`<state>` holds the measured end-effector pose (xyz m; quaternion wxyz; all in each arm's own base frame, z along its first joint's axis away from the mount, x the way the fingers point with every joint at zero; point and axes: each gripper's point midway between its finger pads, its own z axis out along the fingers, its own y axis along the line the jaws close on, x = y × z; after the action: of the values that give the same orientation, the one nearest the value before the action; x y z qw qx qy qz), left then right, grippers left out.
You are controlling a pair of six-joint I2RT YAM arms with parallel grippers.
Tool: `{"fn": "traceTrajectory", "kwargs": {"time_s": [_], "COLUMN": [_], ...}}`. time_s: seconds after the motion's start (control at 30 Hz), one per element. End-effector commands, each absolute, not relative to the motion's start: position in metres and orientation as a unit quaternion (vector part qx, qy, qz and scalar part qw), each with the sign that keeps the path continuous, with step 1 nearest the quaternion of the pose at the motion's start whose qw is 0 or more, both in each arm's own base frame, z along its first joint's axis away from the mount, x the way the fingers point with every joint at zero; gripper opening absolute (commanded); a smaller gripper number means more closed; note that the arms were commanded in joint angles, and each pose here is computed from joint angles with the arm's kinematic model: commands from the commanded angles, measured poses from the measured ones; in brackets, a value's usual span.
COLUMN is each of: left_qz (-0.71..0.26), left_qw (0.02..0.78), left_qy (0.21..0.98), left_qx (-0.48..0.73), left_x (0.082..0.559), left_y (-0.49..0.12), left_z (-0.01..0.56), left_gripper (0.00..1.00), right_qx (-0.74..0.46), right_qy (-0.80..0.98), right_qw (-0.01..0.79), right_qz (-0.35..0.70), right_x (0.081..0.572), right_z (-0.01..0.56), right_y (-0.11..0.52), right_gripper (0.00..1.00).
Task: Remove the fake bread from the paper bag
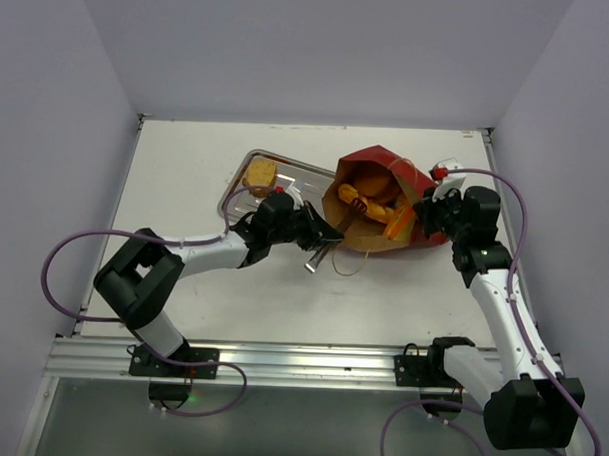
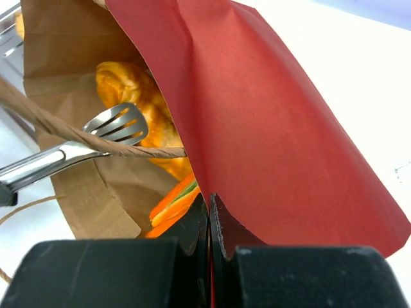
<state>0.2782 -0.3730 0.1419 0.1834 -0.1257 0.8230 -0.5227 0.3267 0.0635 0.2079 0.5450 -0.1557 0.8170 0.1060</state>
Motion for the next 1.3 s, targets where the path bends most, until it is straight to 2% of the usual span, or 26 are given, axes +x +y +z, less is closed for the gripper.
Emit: {"fn": "traceTrajectory", "kwargs": {"time_s": [0.0, 0.5, 1.27], "left_qz": [-0.587, -0.578, -0.563], "left_qw": [0.227, 0.280, 0.370], "left_qy": [0.775, 0.766, 0.738], "left_qx": [-0.054, 0.019, 0.036], "left_x": [0.278, 0.282, 0.271], "left_y": [-0.388, -0.391, -0.358], "left_z": [0.210, 0.260, 0.332], "left_gripper": [0.00, 0.00, 0.00], "right_qx": [-0.123, -0.111, -0.052], "right_qy": [0.814, 0.814, 0.807], "right_qw": [0.564, 0.568, 0.588], "right_qz": [0.065, 0.050, 0.005], "right_x": [0.334, 0.336, 0.350], "right_z": [0.214, 0.215, 0.231], "right_y": [0.047, 0.040, 0.016], "right_gripper": [0.00, 0.00, 0.00]}}
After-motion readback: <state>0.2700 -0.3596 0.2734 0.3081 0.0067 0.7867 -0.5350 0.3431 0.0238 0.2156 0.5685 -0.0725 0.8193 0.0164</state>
